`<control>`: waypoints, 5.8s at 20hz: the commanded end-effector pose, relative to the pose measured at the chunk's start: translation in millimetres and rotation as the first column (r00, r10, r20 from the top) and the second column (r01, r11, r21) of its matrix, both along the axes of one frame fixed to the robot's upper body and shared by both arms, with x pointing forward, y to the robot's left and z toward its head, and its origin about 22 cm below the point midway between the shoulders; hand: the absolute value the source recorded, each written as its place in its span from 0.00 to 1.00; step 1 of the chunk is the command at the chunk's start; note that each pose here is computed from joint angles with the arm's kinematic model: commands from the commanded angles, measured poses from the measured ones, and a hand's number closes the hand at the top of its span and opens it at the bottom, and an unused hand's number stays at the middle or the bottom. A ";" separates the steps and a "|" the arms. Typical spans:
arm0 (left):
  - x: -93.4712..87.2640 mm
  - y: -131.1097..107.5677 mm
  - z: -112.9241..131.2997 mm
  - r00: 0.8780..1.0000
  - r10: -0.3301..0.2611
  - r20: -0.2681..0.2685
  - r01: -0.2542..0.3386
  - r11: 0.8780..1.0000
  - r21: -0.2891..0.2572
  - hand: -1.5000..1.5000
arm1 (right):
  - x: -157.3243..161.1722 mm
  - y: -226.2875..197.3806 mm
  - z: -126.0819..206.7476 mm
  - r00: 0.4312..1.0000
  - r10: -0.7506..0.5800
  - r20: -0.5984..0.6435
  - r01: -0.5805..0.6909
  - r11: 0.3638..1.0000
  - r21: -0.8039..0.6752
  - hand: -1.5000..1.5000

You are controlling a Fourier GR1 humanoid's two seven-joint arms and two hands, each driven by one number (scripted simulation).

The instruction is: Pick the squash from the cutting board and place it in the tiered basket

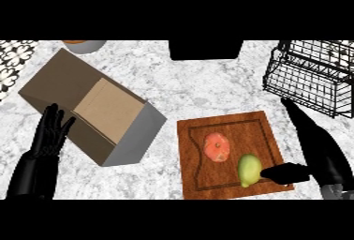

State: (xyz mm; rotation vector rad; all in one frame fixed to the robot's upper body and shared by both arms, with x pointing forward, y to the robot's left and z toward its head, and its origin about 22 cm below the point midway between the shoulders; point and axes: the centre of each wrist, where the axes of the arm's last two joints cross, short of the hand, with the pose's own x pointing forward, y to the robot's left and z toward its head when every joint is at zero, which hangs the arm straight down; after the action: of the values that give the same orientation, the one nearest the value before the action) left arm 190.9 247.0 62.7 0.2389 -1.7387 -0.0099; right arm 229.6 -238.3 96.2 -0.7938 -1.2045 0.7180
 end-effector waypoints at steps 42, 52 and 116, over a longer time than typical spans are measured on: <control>-17.6 0.5 -72.6 0.931 0.066 -0.359 -0.066 0.998 0.011 0.50 | 32.9 122.1 -57.9 0.881 -0.117 -0.458 0.005 0.971 -0.238 0.00; -11.0 1.7 -70.5 0.930 0.062 -0.362 -0.065 0.998 0.002 0.50 | 41.4 123.3 -69.1 0.870 -0.117 -0.479 0.005 0.973 -0.229 1.00; -11.8 5.8 -66.6 0.932 0.037 -0.360 -0.034 0.999 0.015 0.50 | 55.4 -228.1 200.0 0.919 -0.202 0.338 0.220 0.975 -0.015 1.00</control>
State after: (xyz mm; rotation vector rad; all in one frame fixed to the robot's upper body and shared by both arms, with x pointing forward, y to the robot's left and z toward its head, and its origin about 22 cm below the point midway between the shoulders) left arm 173.7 253.5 45.6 0.3181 -1.6493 -0.0226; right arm 275.0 -468.9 306.3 -1.1167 -1.4075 0.4056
